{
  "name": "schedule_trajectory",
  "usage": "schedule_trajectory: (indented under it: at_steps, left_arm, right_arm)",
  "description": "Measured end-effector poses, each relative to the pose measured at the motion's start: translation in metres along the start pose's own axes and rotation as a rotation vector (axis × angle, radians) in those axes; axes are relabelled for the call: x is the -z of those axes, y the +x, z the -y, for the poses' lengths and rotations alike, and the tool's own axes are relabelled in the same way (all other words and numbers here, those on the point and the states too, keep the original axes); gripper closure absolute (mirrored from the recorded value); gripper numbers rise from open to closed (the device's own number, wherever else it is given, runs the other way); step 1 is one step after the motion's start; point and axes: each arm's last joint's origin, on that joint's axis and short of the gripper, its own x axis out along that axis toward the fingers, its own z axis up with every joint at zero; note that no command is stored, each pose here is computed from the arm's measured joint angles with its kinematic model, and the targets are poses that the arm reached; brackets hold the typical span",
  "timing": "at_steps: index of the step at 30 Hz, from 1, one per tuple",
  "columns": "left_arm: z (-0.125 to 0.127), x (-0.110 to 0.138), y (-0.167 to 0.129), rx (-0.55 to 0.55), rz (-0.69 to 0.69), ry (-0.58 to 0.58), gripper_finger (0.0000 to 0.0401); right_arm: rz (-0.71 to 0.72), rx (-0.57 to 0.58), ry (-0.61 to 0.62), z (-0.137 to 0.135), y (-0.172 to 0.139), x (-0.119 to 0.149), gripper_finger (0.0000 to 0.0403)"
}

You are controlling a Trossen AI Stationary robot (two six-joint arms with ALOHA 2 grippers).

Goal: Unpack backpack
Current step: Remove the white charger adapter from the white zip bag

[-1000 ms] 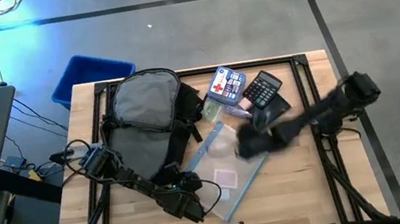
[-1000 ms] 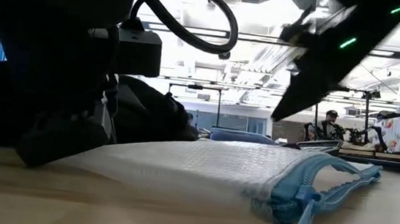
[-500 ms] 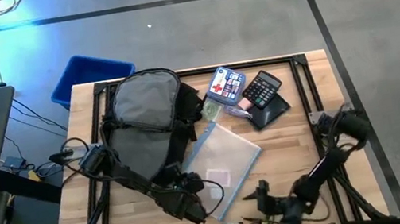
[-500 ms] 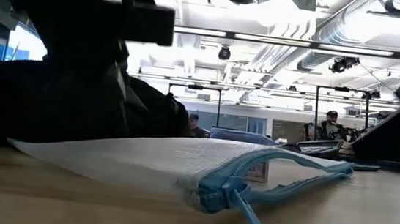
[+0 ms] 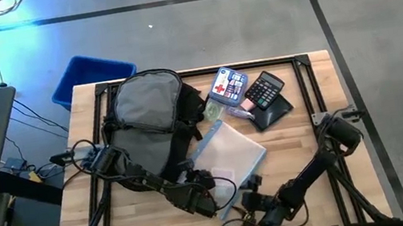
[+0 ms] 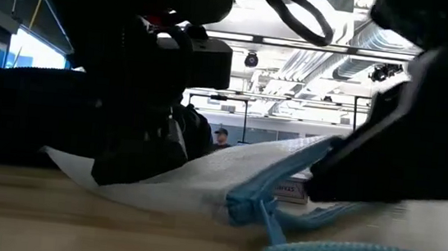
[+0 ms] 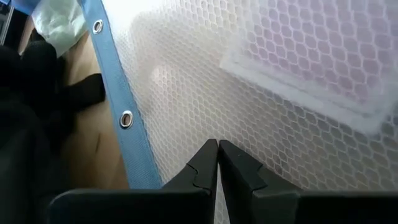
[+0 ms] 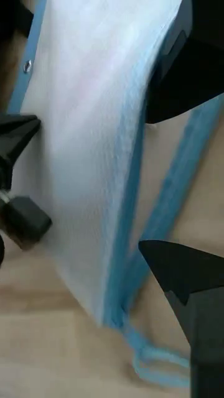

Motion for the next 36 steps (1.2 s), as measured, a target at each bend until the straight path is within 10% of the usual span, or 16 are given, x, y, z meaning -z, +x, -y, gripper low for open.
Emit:
schedule_trajectory:
  at_steps: [23, 36]
  left_arm:
    - [0.008, -0.005, -0.001, 0.027, 0.082, -0.055, 0.0401]
    - [0.009, -0.003, -0.002, 0.024, 0.072, -0.052, 0.0401]
  right_arm:
    - [-0.053, -0.084, -0.023, 0.016, 0.038, -0.023, 0.0101]
    - [-0.046, -0.072, -0.060, 0.012, 0.032, -0.017, 0.0302]
